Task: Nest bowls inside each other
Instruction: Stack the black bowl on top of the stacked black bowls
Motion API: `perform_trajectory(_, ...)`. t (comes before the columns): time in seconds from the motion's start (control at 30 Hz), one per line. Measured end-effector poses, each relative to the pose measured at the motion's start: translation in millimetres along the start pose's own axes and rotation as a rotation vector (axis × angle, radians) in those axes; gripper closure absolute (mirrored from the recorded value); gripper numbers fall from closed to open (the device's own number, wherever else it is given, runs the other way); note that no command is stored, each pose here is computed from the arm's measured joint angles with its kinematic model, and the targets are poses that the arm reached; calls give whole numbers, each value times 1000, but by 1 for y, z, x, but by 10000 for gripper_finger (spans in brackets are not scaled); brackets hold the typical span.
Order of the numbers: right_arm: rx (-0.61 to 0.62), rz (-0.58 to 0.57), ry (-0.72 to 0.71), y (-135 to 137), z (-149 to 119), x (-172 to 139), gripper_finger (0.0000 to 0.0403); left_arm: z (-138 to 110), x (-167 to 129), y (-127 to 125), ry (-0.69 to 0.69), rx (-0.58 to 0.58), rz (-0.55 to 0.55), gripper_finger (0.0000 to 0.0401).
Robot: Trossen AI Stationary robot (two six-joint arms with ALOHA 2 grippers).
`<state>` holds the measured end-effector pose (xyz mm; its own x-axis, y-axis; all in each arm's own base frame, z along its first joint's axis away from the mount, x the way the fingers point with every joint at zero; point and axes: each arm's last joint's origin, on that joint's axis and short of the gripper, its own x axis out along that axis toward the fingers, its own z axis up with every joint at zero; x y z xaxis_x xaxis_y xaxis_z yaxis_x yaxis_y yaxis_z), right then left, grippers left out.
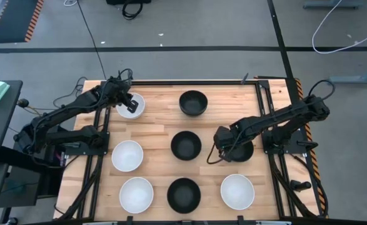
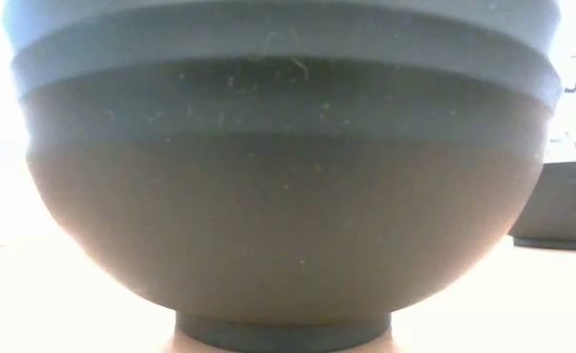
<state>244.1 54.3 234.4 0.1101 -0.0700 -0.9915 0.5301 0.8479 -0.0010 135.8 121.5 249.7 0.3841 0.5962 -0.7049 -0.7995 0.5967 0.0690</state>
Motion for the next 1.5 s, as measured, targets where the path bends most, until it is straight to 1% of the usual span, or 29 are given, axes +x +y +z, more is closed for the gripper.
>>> perform_trajectory(0.17,-5,66,17,11,-6,-1,284,0,0,0,2,0,0,343)
perform_trajectory(0.37,5,89,22,22,-18,-3,284,0,0,0,2,1,0,350)
perform_trajectory(0.53,8,124,15,32,-24,-3,284,0,0,0,2,1,0,345)
perform_trajectory(0.67,5,121,66,38,-26,5,284,0,0,0,2,1,0,342)
perform_trajectory(0.87,-17,61,111,42,-21,23,284,0,0,0,3,1,0,350)
perform_trajectory(1.03,-39,29,131,40,-15,32,284,0,0,0,5,1,0,346)
perform_trajectory(1.27,-24,12,130,31,-14,25,284,-1,0,0,6,1,0,344)
perform_trajectory(1.5,-2,-41,157,25,-18,22,284,-1,0,0,5,1,0,350)
